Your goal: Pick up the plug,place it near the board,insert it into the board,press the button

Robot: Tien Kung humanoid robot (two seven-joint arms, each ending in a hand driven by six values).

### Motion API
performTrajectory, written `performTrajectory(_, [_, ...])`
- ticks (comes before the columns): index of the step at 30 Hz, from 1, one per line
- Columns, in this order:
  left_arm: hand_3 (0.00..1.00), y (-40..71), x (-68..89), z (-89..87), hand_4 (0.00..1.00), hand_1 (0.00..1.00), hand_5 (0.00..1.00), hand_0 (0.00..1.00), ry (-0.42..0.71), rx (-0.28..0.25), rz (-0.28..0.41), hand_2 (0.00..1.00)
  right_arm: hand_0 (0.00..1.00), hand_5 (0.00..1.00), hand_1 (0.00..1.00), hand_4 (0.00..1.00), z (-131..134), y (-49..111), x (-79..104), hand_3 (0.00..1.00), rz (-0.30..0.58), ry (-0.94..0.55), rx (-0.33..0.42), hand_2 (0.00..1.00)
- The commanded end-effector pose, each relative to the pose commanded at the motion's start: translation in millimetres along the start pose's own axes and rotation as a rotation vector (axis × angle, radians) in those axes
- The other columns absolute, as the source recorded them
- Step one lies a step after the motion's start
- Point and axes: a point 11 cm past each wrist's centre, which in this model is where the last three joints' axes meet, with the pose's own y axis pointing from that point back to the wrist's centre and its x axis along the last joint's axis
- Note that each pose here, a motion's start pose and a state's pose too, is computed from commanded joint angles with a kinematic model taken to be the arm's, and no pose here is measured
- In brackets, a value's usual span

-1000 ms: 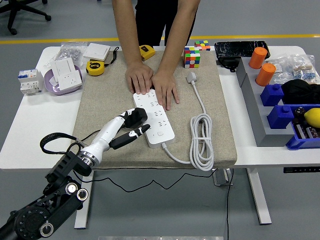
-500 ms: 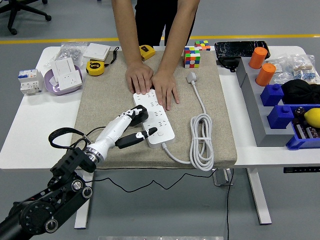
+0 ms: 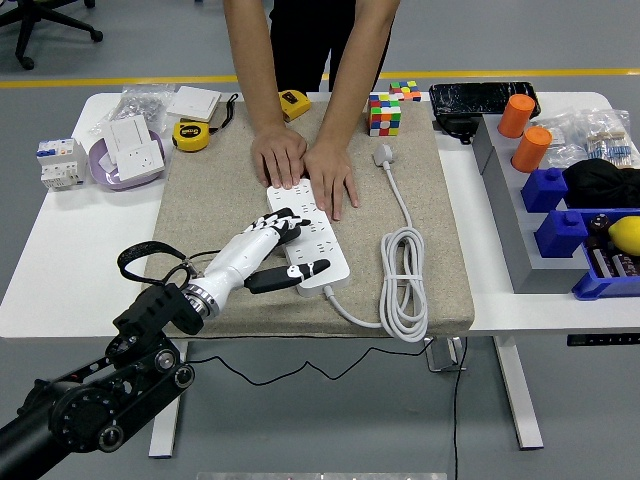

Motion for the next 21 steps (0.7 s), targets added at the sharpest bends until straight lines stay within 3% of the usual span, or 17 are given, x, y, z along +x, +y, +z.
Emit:
performTrajectory(7, [0.905,-4.6,1.3,5.7,0.996,0.998,0.998,0.998,-0.044,-0.014,-0.012,0.953,0.945,0.947,0.890,0.998,3,0.3,0.0,0.838,-0.001,0.003,-0.006,0.836])
performTrajectory(21, [0.903,-6.8,-10.6,16.1,0.989,0.994,0.998,0.998,-0.066,-0.034,-0.051,0.949,0.945,0.947,0.890,0.998,3,0.4,0.3,0.838,-0.002,0.006,-0.007,0.836])
